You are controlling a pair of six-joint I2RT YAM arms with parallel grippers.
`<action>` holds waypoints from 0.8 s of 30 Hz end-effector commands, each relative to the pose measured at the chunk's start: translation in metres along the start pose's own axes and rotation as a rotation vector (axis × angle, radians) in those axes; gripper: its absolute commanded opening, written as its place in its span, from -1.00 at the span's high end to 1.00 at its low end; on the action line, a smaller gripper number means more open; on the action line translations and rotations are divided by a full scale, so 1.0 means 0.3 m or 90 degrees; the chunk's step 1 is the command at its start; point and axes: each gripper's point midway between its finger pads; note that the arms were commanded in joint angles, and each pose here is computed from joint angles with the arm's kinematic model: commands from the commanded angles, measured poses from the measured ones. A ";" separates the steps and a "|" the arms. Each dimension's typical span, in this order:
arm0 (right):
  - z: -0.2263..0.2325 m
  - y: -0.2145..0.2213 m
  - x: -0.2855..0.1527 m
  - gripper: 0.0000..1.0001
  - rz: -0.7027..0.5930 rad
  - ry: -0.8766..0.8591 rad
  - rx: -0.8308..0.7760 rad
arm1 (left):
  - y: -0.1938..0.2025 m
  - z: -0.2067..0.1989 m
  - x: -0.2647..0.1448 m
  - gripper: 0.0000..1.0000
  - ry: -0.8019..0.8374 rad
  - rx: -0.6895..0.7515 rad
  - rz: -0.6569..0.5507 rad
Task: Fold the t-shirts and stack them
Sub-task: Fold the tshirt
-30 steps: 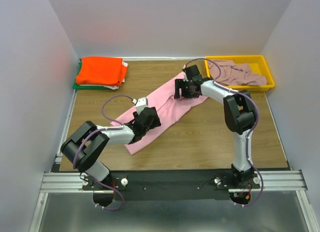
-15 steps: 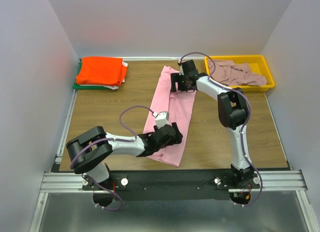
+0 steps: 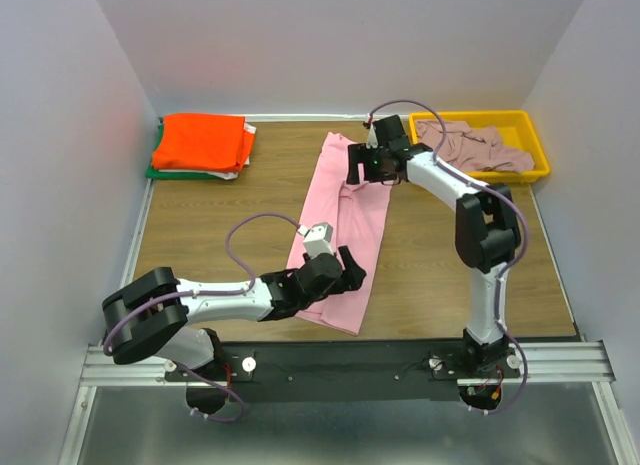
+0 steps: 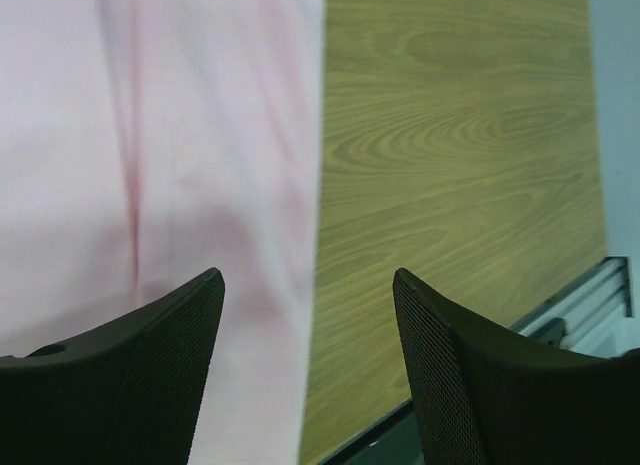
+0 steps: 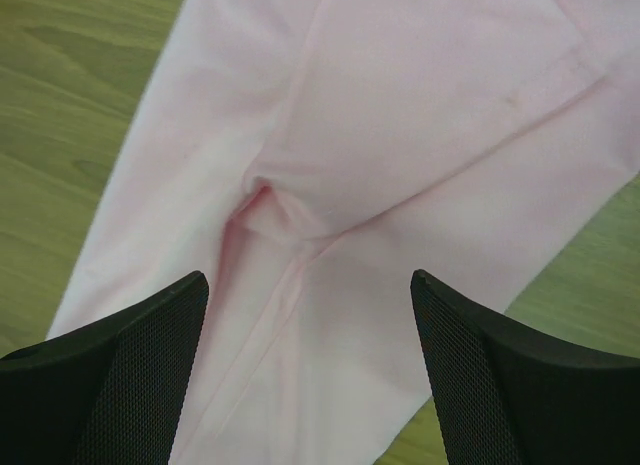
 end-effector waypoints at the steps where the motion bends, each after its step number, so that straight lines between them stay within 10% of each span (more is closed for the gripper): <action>1: 0.064 0.007 -0.177 -0.77 -0.015 -0.040 0.013 | 0.089 0.174 -0.036 -0.52 -0.101 0.016 0.027; 12: 0.013 0.284 -0.166 -0.77 0.054 -0.050 0.062 | 0.201 0.259 -0.051 -0.53 -0.123 0.040 0.074; 24: -0.069 0.344 -0.026 -0.78 0.068 0.005 0.087 | 0.354 0.040 -0.049 -0.54 -0.012 0.057 0.145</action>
Point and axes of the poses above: each gripper's point midway between its finger pads, its own x axis out along the fingers, its own z axis along the line the jaws close on, y = z × x, and after that the axes turned 13 degrees about x, right-handed
